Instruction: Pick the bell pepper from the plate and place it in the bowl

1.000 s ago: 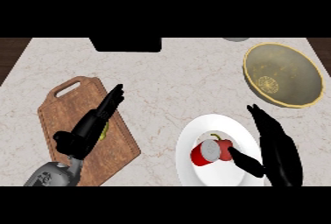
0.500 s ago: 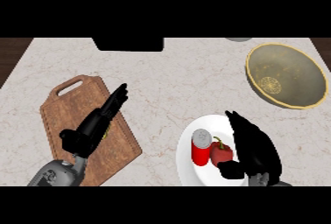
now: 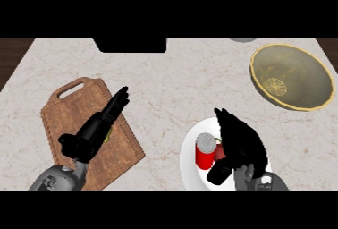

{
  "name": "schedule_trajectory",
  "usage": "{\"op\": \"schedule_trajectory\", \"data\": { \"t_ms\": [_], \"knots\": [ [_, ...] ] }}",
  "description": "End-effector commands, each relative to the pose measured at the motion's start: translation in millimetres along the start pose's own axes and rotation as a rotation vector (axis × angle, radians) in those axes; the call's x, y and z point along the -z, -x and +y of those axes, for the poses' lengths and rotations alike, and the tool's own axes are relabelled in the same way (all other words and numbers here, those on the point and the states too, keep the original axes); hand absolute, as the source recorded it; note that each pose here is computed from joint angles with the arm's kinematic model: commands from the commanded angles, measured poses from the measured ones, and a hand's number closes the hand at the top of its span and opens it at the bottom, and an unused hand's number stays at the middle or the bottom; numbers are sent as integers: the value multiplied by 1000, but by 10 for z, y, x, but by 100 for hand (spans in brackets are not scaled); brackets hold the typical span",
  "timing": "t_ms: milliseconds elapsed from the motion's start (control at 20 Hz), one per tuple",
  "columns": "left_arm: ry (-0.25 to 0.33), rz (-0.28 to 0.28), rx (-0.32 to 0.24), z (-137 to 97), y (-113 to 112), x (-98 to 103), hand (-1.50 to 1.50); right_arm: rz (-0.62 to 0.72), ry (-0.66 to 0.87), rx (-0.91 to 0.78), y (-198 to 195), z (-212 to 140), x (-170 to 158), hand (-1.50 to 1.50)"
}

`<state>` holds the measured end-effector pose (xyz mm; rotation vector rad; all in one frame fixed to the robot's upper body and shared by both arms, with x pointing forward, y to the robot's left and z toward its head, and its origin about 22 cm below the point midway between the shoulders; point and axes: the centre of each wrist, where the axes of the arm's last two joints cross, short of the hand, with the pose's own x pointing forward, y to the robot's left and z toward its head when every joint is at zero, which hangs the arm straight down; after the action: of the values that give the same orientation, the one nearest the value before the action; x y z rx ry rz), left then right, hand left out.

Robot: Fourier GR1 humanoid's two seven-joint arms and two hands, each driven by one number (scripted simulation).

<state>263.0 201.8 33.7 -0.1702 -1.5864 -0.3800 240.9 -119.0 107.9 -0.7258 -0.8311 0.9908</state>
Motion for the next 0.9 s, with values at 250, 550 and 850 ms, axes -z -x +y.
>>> {"op": "schedule_trajectory", "data": {
  "t_ms": [250,550,850],
  "knots": [
    [-9,-10,0,-145,-25,28,0,160,43,-119,-173,38,-90,-150],
    [-1,-1,3,77,123,-108,0,143,118,-127,-248,251,-36,-150],
    [-7,15,3,-30,57,-90,0,204,177,-203,-130,303,-63,-150]
  ]
}}
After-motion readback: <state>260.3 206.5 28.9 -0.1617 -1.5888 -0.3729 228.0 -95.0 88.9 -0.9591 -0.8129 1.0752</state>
